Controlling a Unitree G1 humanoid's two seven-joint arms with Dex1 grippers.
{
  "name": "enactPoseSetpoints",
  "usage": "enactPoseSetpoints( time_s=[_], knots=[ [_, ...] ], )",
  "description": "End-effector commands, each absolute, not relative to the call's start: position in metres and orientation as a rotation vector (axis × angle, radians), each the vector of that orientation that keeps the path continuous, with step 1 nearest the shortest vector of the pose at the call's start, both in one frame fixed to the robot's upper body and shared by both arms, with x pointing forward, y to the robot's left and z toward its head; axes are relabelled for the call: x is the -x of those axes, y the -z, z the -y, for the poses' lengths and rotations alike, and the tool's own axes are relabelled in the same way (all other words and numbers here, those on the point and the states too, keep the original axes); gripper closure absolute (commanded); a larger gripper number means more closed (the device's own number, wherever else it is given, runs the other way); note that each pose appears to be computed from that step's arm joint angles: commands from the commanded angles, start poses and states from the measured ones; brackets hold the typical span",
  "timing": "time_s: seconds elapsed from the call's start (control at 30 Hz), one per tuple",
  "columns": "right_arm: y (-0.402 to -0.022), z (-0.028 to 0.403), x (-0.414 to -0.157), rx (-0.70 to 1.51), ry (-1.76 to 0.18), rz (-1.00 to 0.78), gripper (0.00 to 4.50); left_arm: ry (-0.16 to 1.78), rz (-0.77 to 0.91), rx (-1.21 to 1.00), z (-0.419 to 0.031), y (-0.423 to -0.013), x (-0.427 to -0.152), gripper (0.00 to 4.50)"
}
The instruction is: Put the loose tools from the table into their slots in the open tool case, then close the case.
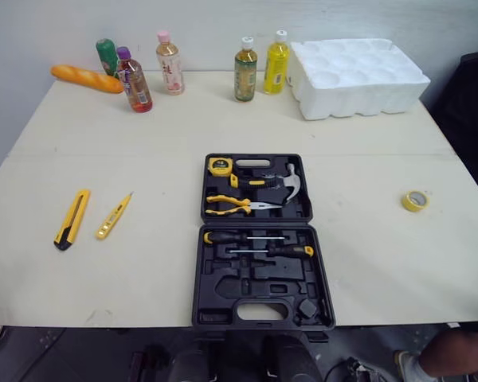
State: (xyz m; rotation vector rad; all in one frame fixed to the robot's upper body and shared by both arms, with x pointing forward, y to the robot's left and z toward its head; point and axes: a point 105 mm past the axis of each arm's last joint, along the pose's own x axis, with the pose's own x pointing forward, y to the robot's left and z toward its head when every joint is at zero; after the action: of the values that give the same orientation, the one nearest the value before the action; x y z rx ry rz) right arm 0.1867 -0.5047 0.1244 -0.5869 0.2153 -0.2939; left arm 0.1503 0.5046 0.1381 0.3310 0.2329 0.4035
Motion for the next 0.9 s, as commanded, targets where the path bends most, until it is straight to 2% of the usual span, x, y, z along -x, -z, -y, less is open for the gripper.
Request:
enactPoseSetpoints(
  time_s=[0.03, 0.23, 0.33, 0.47, 0.63, 0.7, 0.77, 0.9],
  knots=[
    [-0.133, 0.499, -0.198, 0.585, 0.27, -0.161, 0.09, -0.385, -0.191, -0.355, -0.501, -0.148, -0.155, 0.0],
    [-0.137, 0.471, -0.234, 0.491, 0.123, -0.058, 0.09, -0.325, -0.181, -0.371, -0.489, -0.148, -0.163, 0.0],
    [-0.137, 0.432, -0.257, 0.342, -0.104, 0.025, 0.09, -0.274, -0.178, -0.382, -0.479, -0.15, -0.174, 0.0],
    [-0.145, 0.387, -0.268, 0.29, -0.32, 0.112, 0.09, -0.2, -0.184, -0.366, -0.467, -0.154, -0.186, 0.0],
    [-0.17, 0.331, -0.291, 0.232, -0.483, 0.23, 0.09, -0.102, -0.221, -0.277, -0.445, -0.154, -0.206, 0.0],
    [-0.182, 0.299, -0.294, 0.224, -0.587, 0.288, 0.09, -0.035, -0.233, -0.243, -0.428, -0.158, -0.218, 0.0],
    [-0.185, 0.286, -0.293, 0.22, -0.63, 0.288, 0.09, 0.003, -0.245, -0.236, -0.416, -0.16, -0.224, 0.0],
    [-0.186, 0.246, -0.279, 0.239, -0.821, 0.298, 0.09, 0.168, -0.263, -0.306, -0.377, -0.166, -0.236, 0.0]
  ],
)
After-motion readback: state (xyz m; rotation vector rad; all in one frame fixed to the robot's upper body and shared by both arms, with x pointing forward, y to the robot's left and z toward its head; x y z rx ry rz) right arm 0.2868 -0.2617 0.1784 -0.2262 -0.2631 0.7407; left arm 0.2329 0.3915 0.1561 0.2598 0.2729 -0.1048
